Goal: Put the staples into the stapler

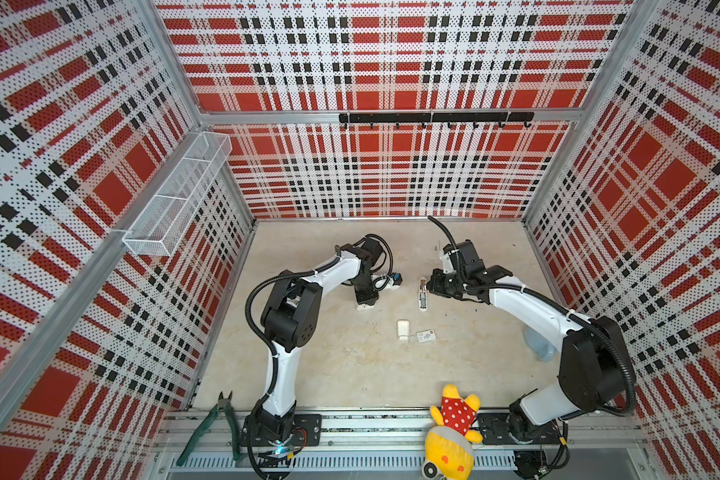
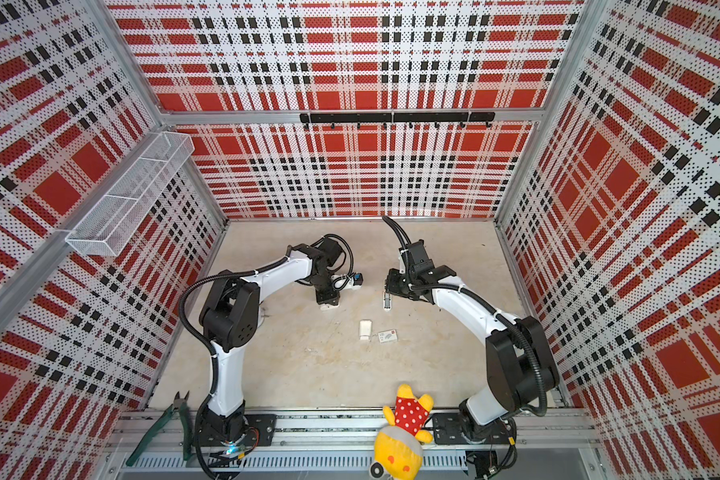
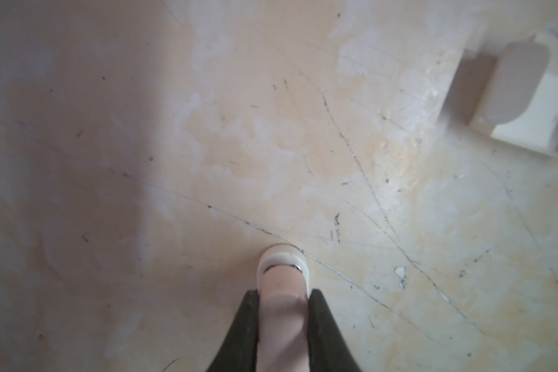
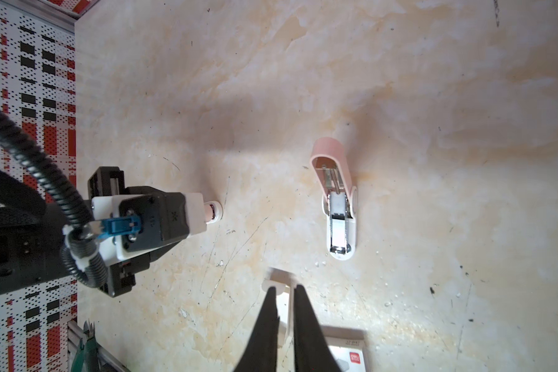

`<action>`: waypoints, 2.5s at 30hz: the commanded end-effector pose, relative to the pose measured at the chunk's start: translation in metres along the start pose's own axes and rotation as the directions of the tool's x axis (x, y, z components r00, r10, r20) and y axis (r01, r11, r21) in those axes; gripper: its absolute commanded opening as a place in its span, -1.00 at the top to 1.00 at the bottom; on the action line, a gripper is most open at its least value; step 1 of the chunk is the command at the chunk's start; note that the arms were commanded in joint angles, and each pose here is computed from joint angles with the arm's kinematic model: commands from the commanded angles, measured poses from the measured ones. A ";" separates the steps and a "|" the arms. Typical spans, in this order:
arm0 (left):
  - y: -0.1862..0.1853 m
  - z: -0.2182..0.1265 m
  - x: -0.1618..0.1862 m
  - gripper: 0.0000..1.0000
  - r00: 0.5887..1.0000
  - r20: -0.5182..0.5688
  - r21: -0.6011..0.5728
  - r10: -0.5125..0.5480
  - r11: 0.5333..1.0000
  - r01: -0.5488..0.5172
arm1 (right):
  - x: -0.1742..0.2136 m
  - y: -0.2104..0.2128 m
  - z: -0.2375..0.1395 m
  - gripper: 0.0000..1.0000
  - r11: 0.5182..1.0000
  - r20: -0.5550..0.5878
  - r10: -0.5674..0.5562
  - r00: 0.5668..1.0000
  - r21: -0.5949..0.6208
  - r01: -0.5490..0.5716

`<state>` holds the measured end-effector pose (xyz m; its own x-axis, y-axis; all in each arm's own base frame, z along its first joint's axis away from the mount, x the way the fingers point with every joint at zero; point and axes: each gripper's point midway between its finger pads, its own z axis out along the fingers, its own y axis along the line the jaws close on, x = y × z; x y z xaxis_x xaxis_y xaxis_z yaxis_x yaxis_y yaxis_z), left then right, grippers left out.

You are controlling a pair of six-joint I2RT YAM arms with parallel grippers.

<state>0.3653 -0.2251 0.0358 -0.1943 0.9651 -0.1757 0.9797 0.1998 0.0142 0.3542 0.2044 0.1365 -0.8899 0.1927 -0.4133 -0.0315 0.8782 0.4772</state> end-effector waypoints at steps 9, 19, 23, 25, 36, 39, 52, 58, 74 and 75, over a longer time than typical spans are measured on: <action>-0.012 0.007 0.039 1.00 0.991 -0.135 0.051 -0.021 0.998 0.028 | -0.009 -0.001 -0.006 0.72 1.000 0.054 0.007 0.999 -0.013 -0.006; -0.010 -0.020 0.035 0.92 0.996 -0.077 0.025 -0.036 0.999 0.038 | -0.008 -0.003 -0.005 0.72 1.000 0.057 0.017 0.998 -0.010 -0.017; -0.010 -0.024 0.037 0.84 0.997 -0.066 0.023 -0.042 0.999 0.044 | -0.009 -0.004 -0.003 0.71 1.000 0.058 0.019 0.998 -0.006 -0.019; -0.010 -0.025 0.036 0.80 0.997 -0.060 0.024 -0.041 0.999 0.042 | -0.009 -0.004 -0.002 0.71 1.000 0.057 0.019 0.998 -0.006 -0.019; -0.007 -0.034 0.036 0.60 0.998 -0.031 0.016 -0.052 0.998 0.053 | -0.008 -0.007 0.002 0.69 1.000 0.054 0.022 0.998 0.000 -0.022; -0.007 -0.038 0.035 0.58 0.998 -0.021 0.013 -0.055 0.998 0.056 | -0.009 -0.006 0.002 0.69 1.000 0.055 0.022 0.998 -0.001 -0.022; -0.006 -0.033 0.042 0.44 0.996 0.002 0.032 -0.092 0.995 0.092 | -0.006 -0.011 0.006 0.67 1.000 0.049 0.027 0.998 0.009 -0.027; -0.007 -0.029 0.042 0.28 0.996 0.009 0.014 -0.092 0.996 0.092 | -0.004 -0.013 0.008 0.67 0.999 0.048 0.029 0.998 0.017 -0.029; -0.003 -0.070 0.033 -0.18 0.993 0.089 -0.041 -0.073 0.996 0.077 | 0.014 -0.035 0.027 0.03 0.996 0.066 -0.085 0.994 0.040 0.082; -0.004 -0.075 0.031 -0.18 0.993 0.097 -0.045 -0.069 0.996 0.074 | 0.017 -0.039 0.032 0.02 0.995 0.056 -0.092 0.994 0.052 0.089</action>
<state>0.3502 -0.1789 0.0781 -0.2788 0.9347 -0.2203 0.9565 0.2907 0.0231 0.3432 0.1877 0.0870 -0.8871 0.1531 -0.4355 -0.0464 0.9091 0.4140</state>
